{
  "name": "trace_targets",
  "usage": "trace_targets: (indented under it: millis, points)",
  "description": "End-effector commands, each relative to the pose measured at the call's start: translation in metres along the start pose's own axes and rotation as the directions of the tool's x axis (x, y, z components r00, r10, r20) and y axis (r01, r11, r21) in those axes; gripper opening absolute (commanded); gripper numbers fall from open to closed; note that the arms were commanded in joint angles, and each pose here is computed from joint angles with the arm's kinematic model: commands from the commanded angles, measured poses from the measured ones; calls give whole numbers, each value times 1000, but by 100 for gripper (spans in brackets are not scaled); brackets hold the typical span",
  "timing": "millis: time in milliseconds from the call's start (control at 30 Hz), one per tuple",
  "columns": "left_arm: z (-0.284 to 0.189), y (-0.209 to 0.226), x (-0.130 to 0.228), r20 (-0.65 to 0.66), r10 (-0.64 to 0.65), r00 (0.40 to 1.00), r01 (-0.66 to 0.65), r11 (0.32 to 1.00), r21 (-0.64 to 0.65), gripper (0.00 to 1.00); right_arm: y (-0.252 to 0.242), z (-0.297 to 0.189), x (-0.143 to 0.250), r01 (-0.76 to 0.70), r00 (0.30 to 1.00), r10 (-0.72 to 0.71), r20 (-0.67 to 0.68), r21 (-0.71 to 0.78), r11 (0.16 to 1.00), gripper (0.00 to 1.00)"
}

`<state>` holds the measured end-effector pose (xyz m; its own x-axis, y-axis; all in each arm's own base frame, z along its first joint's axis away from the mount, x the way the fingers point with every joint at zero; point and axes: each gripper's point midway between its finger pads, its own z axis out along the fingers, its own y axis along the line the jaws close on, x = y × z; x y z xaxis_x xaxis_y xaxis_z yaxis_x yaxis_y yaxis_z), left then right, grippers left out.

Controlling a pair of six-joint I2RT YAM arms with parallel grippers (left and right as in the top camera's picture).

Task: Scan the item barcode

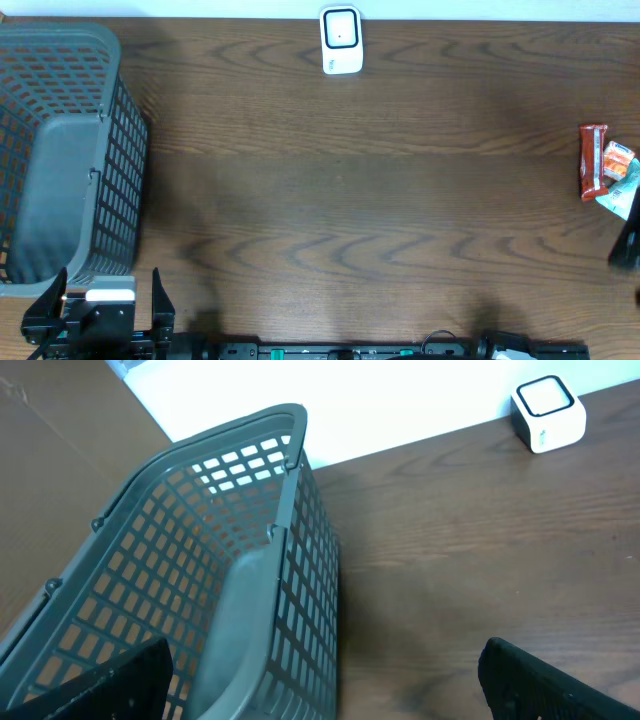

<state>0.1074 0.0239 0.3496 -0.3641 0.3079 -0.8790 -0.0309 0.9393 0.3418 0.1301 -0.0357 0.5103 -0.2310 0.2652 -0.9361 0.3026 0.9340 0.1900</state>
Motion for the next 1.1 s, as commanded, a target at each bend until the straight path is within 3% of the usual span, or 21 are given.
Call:
trace_targets:
  millis: [0, 567, 1067]
  points:
    - [-2, 0, 0, 9, 9, 1000, -9, 1000, 0, 98, -10, -16, 7, -10, 1000, 9, 14, 35, 999, 99]
    - [-2, 0, 0, 9, 9, 1000, -9, 1000, 0, 98, -30, -60, 61, -9, 999, 7, 36, 60, 998, 99]
    - [-2, 0, 0, 9, 9, 1000, -9, 1000, 0, 98, -14, 32, 101, 0, 989, 13, 148, -88, 996, 99]
